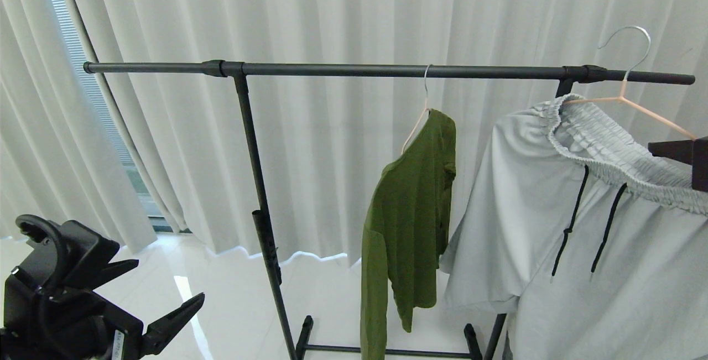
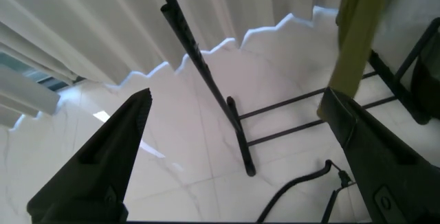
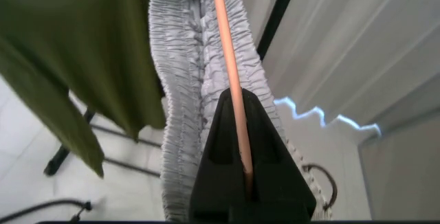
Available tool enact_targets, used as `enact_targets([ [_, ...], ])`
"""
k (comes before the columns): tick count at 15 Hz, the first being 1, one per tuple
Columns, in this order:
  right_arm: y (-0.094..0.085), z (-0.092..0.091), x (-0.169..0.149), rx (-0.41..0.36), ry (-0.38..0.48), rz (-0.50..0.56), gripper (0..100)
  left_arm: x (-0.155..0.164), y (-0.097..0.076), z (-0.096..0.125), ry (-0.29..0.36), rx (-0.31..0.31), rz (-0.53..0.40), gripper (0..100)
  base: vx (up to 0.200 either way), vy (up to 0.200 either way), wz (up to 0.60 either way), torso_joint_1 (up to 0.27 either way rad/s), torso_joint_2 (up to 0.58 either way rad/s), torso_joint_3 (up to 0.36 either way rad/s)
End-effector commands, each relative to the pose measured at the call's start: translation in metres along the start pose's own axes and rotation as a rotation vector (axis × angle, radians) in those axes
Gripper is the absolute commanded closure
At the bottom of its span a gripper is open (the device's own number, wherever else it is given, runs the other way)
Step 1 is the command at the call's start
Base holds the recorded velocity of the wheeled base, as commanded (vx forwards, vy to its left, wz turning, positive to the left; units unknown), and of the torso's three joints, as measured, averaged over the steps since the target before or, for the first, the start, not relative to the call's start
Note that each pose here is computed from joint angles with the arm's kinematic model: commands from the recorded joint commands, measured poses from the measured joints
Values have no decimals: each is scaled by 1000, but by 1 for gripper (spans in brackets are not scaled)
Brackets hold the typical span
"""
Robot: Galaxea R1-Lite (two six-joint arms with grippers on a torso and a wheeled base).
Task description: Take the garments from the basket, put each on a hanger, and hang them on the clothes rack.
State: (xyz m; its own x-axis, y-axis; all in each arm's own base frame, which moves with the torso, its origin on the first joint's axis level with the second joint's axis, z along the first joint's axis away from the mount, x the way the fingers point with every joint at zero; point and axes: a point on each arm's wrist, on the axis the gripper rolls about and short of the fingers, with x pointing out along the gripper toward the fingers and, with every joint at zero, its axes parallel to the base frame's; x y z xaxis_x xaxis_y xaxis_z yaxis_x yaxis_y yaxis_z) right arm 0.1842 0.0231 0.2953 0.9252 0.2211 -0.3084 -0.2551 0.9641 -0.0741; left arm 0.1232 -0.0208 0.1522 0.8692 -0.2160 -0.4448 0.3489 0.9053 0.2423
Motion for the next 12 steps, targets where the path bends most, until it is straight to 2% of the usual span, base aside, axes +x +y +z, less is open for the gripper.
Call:
enact_targets([
  [1, -2, 4, 12, 1, 12, 2, 100, 2, 0, 0, 6, 0, -3, 0, 200, 0, 0, -12, 2, 2],
  [7, -4, 9, 25, 2, 18, 2, 100, 1, 0, 0, 3, 2, -3, 0, 200, 0, 0, 6, 3, 2],
  [12, -7, 4, 54, 4, 51, -2, 100, 0, -1, 0, 0, 10, -7, 0, 0, 0, 0, 0, 0, 0],
])
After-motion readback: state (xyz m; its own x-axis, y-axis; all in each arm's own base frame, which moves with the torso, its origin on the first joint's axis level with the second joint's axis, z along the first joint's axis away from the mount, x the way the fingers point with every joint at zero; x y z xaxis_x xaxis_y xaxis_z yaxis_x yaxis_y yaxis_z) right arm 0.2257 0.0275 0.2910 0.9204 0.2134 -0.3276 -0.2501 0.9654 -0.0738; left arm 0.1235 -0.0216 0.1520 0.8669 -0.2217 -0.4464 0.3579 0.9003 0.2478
